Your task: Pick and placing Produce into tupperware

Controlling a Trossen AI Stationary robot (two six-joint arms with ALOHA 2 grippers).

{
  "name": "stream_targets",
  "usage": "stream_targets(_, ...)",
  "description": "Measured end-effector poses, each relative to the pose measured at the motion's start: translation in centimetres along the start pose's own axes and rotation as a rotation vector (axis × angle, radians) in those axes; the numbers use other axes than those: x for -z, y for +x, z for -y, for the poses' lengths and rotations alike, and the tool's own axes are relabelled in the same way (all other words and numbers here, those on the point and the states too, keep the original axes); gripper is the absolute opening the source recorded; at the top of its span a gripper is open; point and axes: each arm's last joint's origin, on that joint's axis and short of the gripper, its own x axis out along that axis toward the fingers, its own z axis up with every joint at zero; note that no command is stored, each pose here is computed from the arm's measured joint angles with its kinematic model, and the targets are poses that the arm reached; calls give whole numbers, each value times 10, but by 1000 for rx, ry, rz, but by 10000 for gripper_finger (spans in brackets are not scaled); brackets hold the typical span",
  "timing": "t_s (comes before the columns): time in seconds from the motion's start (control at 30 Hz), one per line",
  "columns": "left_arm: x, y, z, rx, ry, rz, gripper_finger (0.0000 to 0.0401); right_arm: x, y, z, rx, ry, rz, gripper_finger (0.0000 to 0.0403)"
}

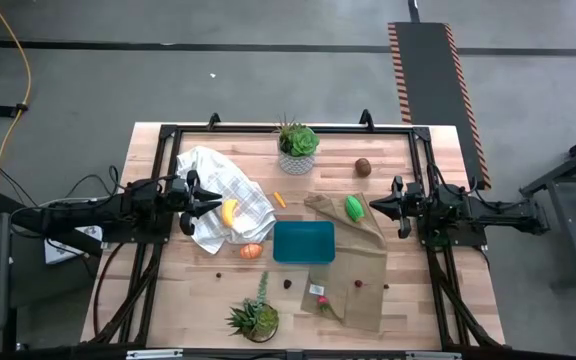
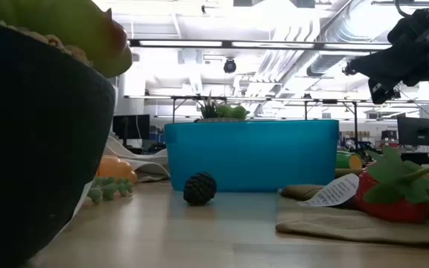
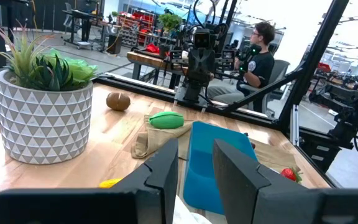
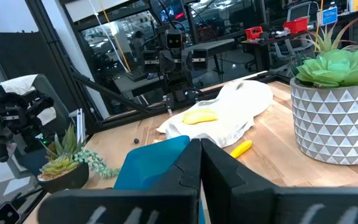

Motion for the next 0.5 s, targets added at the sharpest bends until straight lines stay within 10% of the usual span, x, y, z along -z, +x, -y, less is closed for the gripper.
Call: stream_targets(0.5,0,0,-1,-42,-102,13,88,0,0,0,0,0,0,0)
